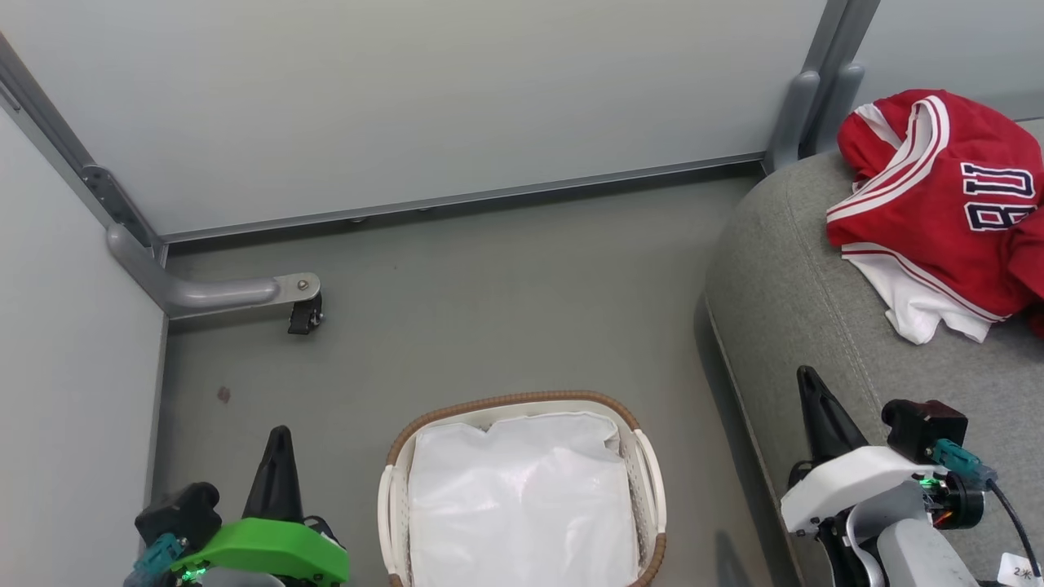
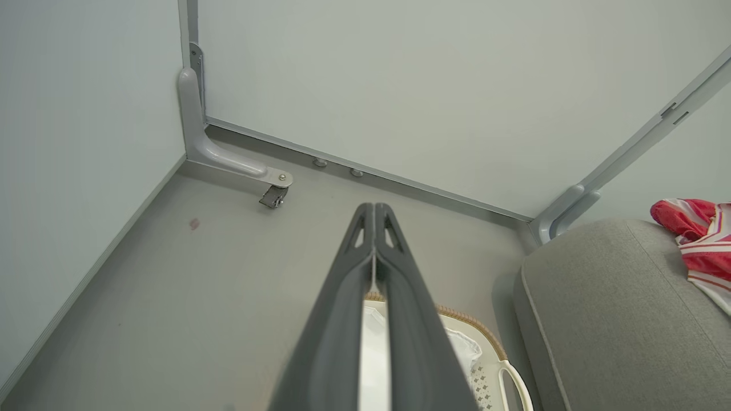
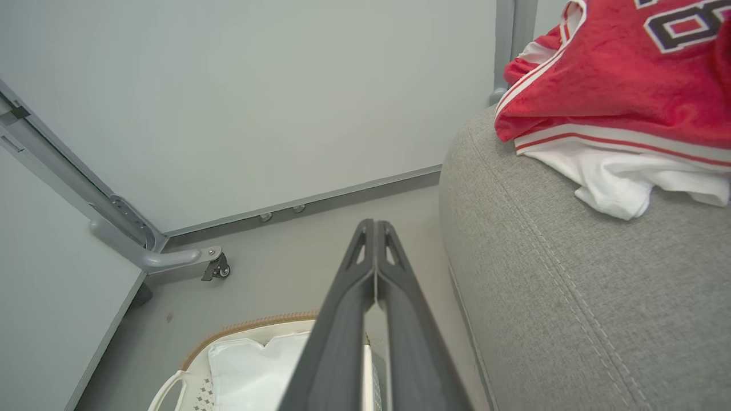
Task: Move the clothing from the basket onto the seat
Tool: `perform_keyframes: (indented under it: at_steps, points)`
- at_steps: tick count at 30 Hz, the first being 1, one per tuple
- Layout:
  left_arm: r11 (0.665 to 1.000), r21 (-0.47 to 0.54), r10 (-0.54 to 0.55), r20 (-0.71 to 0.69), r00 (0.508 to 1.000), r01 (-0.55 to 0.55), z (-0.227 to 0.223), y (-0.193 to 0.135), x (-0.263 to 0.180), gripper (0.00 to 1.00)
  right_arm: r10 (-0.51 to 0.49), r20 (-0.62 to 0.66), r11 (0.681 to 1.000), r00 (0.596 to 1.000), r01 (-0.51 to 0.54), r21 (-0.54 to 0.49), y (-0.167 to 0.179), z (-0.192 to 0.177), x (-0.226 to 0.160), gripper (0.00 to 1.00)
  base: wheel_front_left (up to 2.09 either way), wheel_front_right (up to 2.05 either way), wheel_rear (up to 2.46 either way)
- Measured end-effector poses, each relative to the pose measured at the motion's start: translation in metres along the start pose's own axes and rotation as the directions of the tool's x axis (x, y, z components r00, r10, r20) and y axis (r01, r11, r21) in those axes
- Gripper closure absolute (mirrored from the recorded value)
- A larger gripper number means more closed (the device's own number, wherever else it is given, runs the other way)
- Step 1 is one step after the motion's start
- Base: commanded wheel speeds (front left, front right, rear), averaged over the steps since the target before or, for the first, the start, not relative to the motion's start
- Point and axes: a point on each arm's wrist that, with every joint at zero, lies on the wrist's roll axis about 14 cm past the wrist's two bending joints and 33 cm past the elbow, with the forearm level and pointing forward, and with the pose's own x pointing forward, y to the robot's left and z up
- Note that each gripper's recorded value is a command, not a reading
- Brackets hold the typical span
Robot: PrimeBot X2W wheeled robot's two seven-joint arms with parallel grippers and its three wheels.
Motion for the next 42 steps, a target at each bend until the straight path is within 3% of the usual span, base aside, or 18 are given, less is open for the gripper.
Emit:
perform_keyframes:
  at_steps: [10,17,42]
  points:
    - [0.988,-0.148,0.029,-0.004,1.000,-0.030,0.005,0.006,0.000,1.00,-0.039,0.001,0.985,0.999,0.038,0.170,-0.007,0.004,-0.002,1.00,0.00,0.00,0.00]
    - [0.968,-0.248,0.046,-0.004,0.999,-0.046,0.009,0.010,0.001,1.00,-0.058,0.000,0.957,0.998,0.056,0.283,-0.011,0.006,-0.003,1.00,0.00,0.00,0.00]
    - [0.851,-0.524,0.053,0.014,0.999,-0.038,0.027,0.014,0.003,1.00,-0.086,-0.002,0.806,0.996,0.071,0.588,-0.018,0.015,-0.006,1.00,0.00,0.00,0.00]
